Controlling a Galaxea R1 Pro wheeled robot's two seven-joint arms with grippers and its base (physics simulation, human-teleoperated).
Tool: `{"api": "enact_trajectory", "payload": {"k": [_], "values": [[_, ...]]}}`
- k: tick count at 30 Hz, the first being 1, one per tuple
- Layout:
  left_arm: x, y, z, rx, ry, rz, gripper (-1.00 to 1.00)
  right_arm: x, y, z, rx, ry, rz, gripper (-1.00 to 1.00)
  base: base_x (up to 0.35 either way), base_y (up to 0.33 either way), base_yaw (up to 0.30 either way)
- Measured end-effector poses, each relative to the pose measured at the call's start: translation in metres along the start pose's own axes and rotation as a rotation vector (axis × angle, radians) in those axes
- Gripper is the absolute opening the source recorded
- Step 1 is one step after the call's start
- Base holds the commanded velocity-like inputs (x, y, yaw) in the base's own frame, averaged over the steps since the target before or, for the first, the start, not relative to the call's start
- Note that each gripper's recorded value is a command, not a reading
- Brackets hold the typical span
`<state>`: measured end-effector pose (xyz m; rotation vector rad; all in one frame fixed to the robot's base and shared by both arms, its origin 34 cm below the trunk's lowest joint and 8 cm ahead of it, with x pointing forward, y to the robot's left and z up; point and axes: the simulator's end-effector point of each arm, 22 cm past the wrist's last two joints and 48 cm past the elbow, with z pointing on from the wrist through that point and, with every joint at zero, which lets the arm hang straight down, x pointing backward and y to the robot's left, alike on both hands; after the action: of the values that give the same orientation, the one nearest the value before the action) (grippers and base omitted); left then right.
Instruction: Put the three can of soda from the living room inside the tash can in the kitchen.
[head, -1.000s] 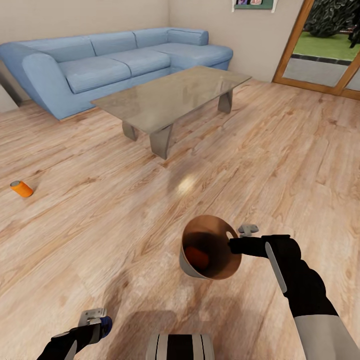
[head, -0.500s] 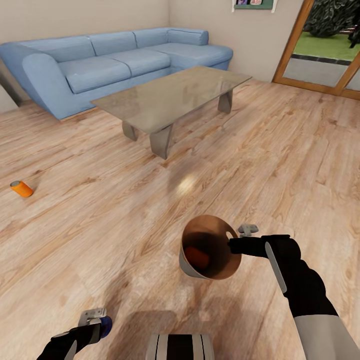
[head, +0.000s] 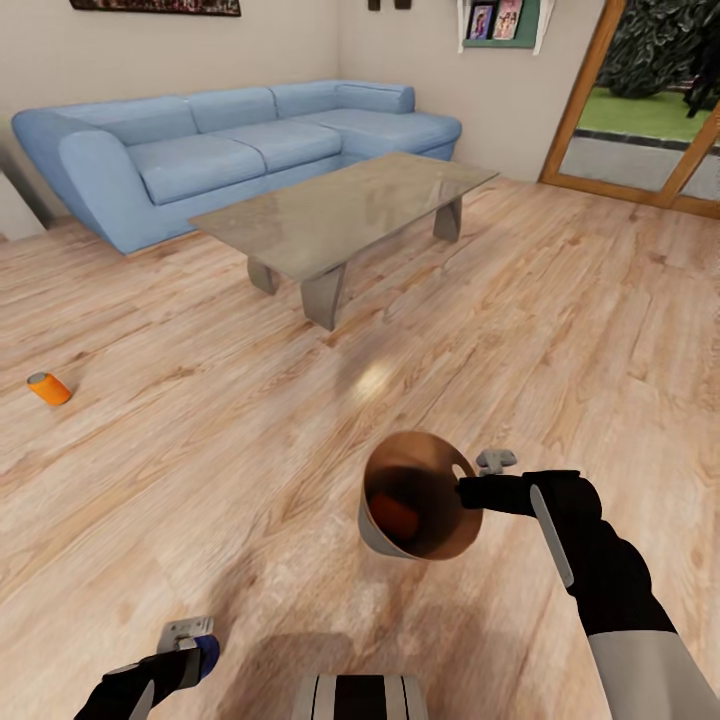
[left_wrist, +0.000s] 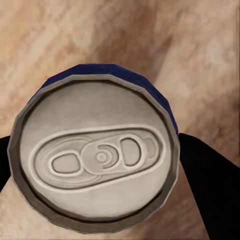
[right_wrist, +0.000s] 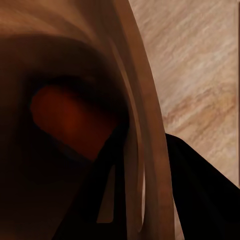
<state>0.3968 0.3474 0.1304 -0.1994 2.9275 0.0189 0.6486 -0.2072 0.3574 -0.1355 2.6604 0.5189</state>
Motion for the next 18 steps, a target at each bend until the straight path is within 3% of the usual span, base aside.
{"api": "enact_trajectory", "payload": {"k": [18], "values": [[-0.042, -0.006, -0.021, 0.019, -0.087, -0.007, -1.0, -0.027, 0.013, -0.033, 0.001, -0.068, -0.028, -1.0, 0.0, 0.0, 0.0]]}}
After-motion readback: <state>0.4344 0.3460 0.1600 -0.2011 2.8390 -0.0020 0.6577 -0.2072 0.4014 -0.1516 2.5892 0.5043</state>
